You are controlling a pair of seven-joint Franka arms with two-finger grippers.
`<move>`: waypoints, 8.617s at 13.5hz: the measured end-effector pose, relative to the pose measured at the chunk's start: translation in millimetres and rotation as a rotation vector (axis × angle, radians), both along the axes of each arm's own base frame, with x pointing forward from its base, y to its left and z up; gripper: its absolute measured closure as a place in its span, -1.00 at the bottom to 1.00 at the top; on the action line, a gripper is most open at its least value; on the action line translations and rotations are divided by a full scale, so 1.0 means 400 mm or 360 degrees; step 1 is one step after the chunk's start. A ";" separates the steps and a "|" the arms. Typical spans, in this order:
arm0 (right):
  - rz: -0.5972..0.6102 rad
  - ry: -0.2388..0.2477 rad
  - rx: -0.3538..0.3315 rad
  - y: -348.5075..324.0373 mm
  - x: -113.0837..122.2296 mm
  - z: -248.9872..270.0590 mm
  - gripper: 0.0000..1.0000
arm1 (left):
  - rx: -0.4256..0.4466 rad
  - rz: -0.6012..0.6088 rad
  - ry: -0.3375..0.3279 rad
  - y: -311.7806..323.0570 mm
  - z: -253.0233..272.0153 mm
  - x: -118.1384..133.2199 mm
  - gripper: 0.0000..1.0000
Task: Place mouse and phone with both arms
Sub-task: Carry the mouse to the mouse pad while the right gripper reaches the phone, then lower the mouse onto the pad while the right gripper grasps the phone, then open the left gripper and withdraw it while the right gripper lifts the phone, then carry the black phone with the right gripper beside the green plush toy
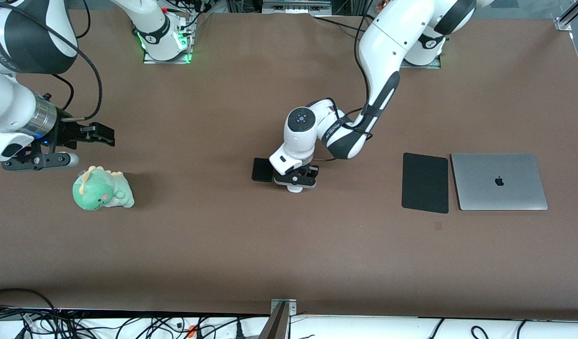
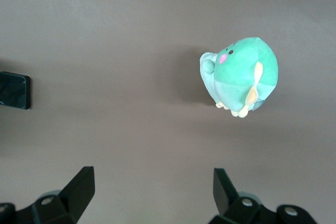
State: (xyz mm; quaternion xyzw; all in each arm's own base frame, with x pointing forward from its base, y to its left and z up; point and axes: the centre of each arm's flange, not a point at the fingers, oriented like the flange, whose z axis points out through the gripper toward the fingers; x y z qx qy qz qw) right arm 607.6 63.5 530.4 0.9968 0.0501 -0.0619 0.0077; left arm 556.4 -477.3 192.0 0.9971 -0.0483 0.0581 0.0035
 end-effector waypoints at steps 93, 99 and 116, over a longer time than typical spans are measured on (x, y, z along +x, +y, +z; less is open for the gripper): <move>0.0018 -0.0485 -0.0052 0.039 -0.066 -0.883 -0.66 | 0.0024 0.0112 0.0214 1.091 0.946 -0.013 -1.00; 0.0024 -0.0458 -0.0038 0.056 -0.053 -0.860 -1.00 | 0.0022 0.0114 0.0195 1.091 0.971 -0.009 -1.00; -0.0073 -0.0181 0.0073 0.086 0.115 -0.117 -1.00 | 0.0020 0.0132 0.0198 1.107 0.983 -0.001 -1.00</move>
